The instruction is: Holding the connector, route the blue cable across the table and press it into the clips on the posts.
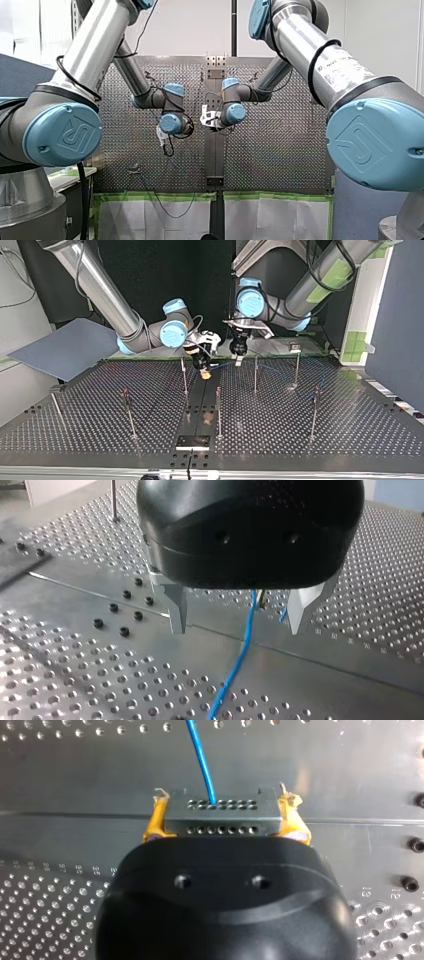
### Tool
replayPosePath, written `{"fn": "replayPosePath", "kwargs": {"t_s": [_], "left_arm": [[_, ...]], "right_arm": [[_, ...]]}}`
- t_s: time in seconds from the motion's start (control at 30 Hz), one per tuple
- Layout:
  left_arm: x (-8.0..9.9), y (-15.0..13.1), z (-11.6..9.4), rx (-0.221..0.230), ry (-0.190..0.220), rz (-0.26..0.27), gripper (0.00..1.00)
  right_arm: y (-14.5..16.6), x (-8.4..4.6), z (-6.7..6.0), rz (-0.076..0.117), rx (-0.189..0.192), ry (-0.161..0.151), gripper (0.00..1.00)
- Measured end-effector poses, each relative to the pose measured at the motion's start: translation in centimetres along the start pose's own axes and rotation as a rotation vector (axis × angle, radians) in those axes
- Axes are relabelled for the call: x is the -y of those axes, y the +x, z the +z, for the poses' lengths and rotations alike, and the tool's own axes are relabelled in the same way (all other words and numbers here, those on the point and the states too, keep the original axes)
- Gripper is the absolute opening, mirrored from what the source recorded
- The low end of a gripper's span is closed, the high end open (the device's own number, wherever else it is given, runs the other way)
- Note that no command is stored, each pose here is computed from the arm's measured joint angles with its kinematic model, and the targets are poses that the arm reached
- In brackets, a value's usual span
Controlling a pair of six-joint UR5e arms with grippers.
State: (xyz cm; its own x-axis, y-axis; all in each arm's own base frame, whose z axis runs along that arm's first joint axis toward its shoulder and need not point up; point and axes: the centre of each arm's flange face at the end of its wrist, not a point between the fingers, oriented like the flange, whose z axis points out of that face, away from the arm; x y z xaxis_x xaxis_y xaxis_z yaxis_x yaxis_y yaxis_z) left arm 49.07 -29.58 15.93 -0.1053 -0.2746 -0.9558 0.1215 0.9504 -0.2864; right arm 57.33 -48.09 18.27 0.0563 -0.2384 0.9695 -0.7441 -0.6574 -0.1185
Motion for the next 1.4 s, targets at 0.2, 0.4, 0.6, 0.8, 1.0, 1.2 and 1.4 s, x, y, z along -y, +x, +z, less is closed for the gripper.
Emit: {"fn": "replayPosePath", "kwargs": {"t_s": [0.2, 0.4, 0.6, 0.8, 1.0, 1.2, 1.4], "left_arm": [[0.3, 0.0, 1.5, 0.001, -0.003, -0.009, 1.00], [0.6, 0.9, 3.2, -0.015, -0.006, -0.003, 1.00], [0.4, 2.1, 5.2, -0.004, -0.019, -0.017, 1.00], [-0.1, 3.9, 5.6, -0.024, -0.043, -0.009, 1.00], [-0.3, 4.3, 5.4, -0.033, -0.067, 0.028, 0.50], [0.2, 4.5, 5.2, -0.037, -0.062, 0.049, 0.00], [0.7, 4.5, 4.9, -0.044, -0.056, 0.055, 0.00]], "right_arm": [[0.0, 0.0, 0.0, 0.000, 0.000, 0.000, 0.00], [0.0, 0.0, 0.0, 0.000, -0.001, 0.000, 0.00], [0.0, -0.1, 0.0, 0.003, -0.001, -0.001, 0.00], [0.1, -0.3, 0.0, 0.004, -0.001, -0.004, 0.00], [0.1, -0.5, 0.1, 0.005, -0.001, -0.007, 0.00], [0.1, -0.7, 0.1, 0.005, -0.002, -0.009, 0.00], [0.2, -0.7, 0.1, 0.001, -0.002, -0.008, 0.00]]}}
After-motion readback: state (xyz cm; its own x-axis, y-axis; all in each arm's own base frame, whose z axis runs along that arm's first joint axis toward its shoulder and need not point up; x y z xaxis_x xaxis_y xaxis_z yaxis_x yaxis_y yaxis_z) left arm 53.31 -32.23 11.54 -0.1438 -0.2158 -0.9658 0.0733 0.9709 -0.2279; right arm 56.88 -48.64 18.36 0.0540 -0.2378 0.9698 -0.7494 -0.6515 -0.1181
